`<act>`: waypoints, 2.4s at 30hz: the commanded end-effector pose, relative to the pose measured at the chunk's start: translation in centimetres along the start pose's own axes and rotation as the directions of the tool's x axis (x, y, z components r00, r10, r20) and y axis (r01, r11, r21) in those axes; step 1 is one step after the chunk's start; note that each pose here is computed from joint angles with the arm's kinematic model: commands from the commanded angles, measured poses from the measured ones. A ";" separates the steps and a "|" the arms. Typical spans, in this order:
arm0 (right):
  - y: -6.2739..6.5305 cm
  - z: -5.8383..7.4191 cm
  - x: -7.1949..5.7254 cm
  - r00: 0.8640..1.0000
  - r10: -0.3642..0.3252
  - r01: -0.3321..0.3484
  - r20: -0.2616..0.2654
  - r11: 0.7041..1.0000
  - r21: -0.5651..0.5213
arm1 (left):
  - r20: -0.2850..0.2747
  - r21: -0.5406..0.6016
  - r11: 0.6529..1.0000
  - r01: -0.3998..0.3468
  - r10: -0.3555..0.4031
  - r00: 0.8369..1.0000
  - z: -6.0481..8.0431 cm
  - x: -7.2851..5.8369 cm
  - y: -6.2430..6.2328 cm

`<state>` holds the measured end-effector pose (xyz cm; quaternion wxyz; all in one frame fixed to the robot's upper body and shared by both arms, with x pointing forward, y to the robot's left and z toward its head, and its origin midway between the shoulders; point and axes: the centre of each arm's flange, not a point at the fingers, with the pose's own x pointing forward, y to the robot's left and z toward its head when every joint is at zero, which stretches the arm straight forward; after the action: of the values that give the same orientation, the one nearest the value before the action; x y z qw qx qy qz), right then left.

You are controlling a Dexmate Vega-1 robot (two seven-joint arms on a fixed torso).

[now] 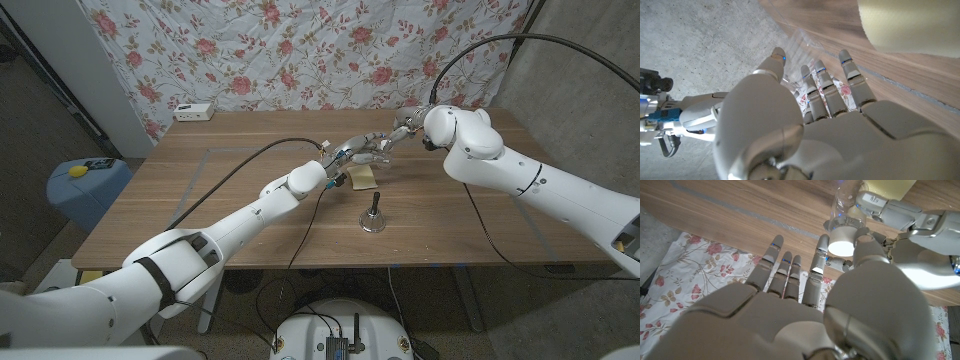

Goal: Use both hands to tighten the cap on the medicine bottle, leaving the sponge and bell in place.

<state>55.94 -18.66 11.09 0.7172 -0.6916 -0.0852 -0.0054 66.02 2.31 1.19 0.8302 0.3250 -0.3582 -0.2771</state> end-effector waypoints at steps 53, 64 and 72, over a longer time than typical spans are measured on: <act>0.5 1.1 -0.1 0.995 -0.015 0.008 -0.103 0.997 -0.071 | -0.002 -0.020 1.000 -0.001 0.001 1.000 -0.5 -0.3 0.0; 0.2 1.0 -0.5 0.996 -0.001 -0.005 -0.090 0.998 -0.066 | 0.000 -0.022 1.000 -0.002 0.002 1.000 -0.5 -0.3 0.1; -0.1 1.0 -0.7 0.997 0.014 -0.018 -0.069 0.998 -0.059 | 0.001 -0.022 1.000 -0.002 0.002 1.000 -0.4 -0.4 0.0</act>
<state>55.44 -17.64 10.92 0.6964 -0.7146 -0.0529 -0.0397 66.20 2.69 0.77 0.8343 0.3160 -0.3548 -0.2798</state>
